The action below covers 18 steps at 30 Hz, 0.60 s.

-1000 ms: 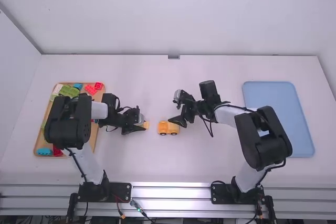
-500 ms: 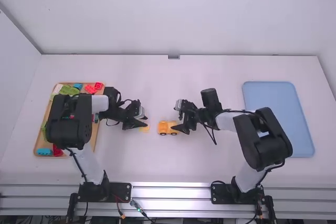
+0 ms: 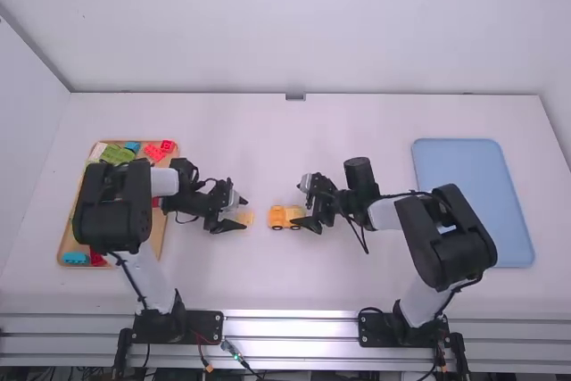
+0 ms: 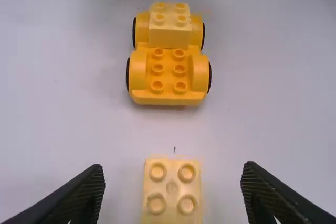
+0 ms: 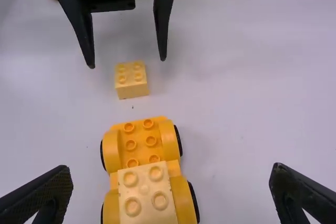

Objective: Assemble lego blocks to make yellow taxi

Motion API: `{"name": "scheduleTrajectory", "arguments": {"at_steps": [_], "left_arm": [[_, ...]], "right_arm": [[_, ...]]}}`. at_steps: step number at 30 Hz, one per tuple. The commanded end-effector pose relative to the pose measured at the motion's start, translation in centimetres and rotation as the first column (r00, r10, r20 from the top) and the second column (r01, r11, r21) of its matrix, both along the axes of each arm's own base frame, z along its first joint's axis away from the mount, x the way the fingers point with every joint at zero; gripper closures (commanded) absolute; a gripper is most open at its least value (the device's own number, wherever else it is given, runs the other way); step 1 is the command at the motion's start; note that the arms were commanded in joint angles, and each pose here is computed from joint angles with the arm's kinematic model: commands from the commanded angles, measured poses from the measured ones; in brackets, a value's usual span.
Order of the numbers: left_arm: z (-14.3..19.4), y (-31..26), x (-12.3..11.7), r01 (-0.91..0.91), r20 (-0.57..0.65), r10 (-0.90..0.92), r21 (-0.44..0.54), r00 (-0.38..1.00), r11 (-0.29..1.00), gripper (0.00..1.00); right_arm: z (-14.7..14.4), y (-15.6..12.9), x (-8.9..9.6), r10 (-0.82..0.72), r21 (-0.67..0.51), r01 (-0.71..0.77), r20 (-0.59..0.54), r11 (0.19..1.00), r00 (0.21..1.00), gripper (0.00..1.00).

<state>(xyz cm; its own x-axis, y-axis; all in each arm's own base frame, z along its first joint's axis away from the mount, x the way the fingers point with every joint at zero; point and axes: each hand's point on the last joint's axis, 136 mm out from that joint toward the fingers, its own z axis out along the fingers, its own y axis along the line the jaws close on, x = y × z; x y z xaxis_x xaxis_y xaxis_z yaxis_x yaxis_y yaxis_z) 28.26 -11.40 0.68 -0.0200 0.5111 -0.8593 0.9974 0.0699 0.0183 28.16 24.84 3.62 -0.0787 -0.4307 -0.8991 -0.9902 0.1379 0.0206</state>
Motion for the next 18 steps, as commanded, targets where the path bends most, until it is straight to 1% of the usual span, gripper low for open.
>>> {"name": "scheduleTrajectory", "arguments": {"at_steps": [1,4,6,10,13,14,16,18], "left_arm": [[0.0,-0.8,-0.6,0.003,0.022,-0.002,-0.05,1.0,0.999,0.31],[-0.9,-1.0,0.3,-0.067,0.005,0.067,-0.048,0.998,0.997,0.29],[-1.1,-1.1,0.8,-0.101,0.008,0.102,-0.054,0.995,0.993,0.31],[-1.6,-1.1,0.5,-0.124,0.006,0.124,-0.056,0.992,0.991,0.34],[-2.3,-1.0,-0.1,-0.13,-0.003,0.129,-0.033,0.992,0.991,0.4],[-2.3,-1.0,-0.1,-0.13,-0.004,0.129,-0.033,0.992,0.991,0.41],[-2.3,-1.0,-0.3,-0.13,-0.008,0.13,-0.033,0.992,0.991,0.49],[-2.3,-0.9,-0.2,-0.133,-0.007,0.133,-0.032,0.991,0.991,0.53]], "right_arm": [[1.0,0.1,0.2,0.002,0.018,-0.003,0.023,1.0,1.0,0.01],[1.1,0.1,0.3,-0.002,0.02,0.002,0.017,1.0,1.0,0.01],[1.1,0.1,0.3,-0.006,0.023,0.006,0.011,1.0,1.0,0.01],[1.1,0.1,0.3,-0.006,0.022,0.006,0.01,1.0,1.0,0.01],[1.2,0.2,0.4,-0.006,0.023,0.006,0.014,1.0,1.0,0.01],[1.2,0.2,0.4,-0.006,0.023,0.006,0.013,1.0,1.0,0.01],[1.3,0.2,0.5,-0.008,0.025,0.008,0.013,1.0,1.0,0.01],[1.3,0.2,0.5,-0.007,0.026,0.007,0.016,1.0,1.0,0.01]]}}
